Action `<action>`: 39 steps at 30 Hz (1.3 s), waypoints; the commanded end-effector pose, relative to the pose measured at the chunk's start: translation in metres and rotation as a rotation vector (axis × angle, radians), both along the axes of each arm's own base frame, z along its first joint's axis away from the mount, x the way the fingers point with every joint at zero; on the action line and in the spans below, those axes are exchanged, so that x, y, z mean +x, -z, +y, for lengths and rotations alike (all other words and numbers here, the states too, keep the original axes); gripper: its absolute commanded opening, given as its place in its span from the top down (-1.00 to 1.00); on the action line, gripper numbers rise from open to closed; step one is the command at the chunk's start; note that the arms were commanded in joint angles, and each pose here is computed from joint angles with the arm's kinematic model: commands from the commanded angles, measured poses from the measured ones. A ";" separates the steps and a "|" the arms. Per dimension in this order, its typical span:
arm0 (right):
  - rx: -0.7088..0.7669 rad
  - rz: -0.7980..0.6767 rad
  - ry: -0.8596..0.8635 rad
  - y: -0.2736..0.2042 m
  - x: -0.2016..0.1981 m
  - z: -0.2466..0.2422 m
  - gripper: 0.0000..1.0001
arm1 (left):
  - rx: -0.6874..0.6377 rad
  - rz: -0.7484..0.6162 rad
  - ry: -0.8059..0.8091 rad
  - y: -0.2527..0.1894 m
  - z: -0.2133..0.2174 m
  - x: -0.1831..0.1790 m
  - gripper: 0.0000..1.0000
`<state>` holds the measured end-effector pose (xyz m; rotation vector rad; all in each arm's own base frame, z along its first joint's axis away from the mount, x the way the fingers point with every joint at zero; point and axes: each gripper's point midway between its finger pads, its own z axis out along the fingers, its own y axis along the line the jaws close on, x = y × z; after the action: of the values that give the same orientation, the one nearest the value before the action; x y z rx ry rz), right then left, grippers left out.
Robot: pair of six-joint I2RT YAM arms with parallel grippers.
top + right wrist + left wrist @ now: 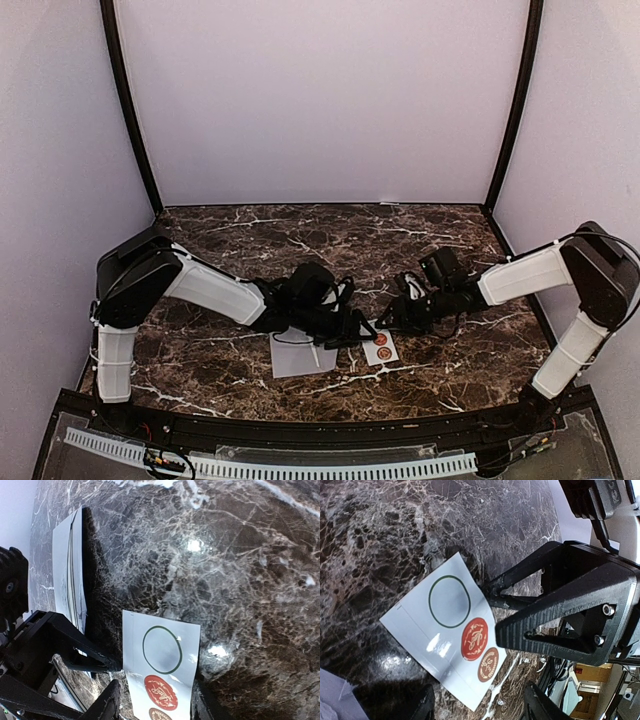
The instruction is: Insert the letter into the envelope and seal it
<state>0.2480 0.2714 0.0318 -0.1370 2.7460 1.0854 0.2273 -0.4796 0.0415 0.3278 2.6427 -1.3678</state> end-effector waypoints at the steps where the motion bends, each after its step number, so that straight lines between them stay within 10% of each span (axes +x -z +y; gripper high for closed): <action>1: 0.025 0.046 0.019 0.010 -0.004 0.000 0.11 | 0.048 0.009 -0.006 0.016 0.006 0.003 -0.18; 31: 0.168 0.054 0.087 -0.011 -0.003 0.009 1.00 | 0.035 0.006 0.004 0.014 0.004 0.004 -0.15; 39: 0.270 -0.093 0.076 -0.072 0.006 0.014 1.00 | -0.069 -0.146 -0.033 -0.058 0.011 0.023 -0.20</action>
<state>0.2424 0.2803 0.0564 0.0231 2.6455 1.3098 0.2345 -0.4784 0.0437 0.3386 2.6168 -1.3679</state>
